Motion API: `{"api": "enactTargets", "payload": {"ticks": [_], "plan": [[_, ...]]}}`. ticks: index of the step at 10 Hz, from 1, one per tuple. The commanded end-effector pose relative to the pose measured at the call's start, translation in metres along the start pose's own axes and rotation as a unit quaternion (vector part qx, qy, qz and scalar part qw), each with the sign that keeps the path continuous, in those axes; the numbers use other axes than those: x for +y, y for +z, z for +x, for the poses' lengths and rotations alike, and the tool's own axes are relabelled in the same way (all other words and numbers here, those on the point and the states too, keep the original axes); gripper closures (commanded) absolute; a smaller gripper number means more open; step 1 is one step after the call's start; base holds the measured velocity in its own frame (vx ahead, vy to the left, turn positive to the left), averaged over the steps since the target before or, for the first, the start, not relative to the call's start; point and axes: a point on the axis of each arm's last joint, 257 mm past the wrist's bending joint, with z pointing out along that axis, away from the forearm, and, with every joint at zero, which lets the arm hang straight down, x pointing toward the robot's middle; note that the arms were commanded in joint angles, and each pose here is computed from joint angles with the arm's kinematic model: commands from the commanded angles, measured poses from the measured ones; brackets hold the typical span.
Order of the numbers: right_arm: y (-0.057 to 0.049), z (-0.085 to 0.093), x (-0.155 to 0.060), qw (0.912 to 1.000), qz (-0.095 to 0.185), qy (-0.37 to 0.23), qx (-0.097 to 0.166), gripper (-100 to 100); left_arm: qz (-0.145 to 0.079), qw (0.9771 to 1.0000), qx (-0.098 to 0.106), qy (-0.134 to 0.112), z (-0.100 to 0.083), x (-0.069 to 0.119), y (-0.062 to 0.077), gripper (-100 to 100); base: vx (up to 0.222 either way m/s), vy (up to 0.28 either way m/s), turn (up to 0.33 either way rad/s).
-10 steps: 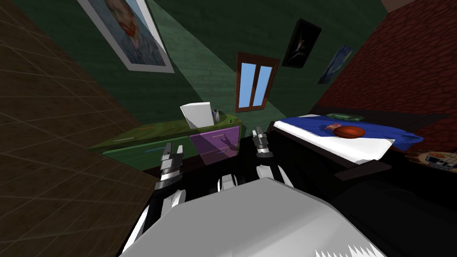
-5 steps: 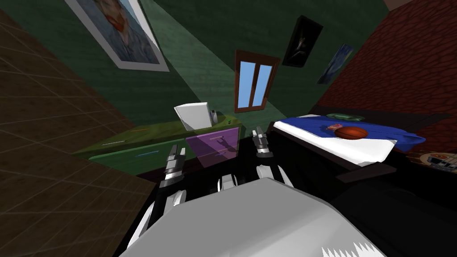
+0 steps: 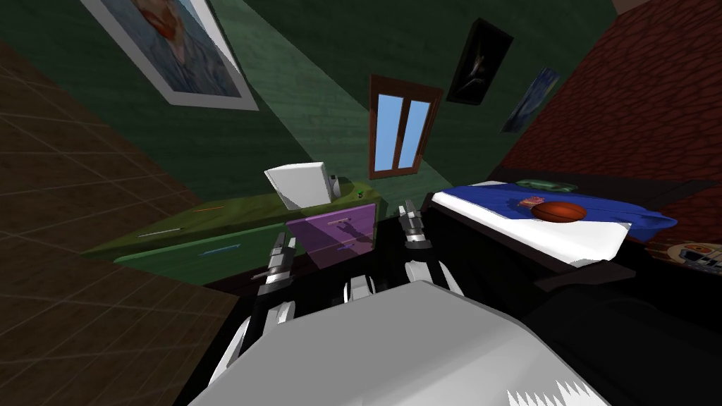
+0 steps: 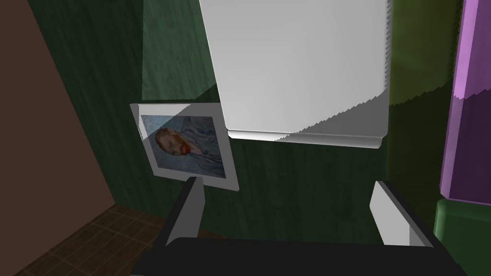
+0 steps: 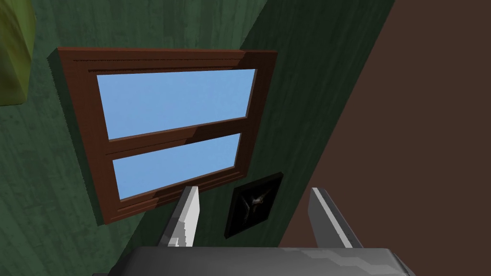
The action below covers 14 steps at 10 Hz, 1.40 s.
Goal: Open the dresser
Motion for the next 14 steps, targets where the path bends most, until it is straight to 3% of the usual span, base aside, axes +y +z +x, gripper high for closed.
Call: {"api": "enactTargets", "payload": {"ticks": [1, 8, 14], "plan": [[0.0, 0.0, 0.0, 1.0, 0.0, 0.0, 0.0, 0, -0.018, 0.9998, 0.003, 0.003, 0.002, 0.02, -0.003, -100, 0.064, -0.05, -0.01], [0.0, 0.0, 0.0, 1.0, 0.0, 0.0, 0.0, 0, -0.065, 0.9978, 0.006, 0.005, 0.004, 0.071, -0.016, -100, 0.067, -0.044, -0.01], [0.0, 0.0, 0.0, 1.0, 0.0, 0.0, 0.0, 0, -0.115, 0.9934, 0.002, -0.001, 0.009, 0.122, -0.034, -100, 0.08, -0.053, -0.013]]}}
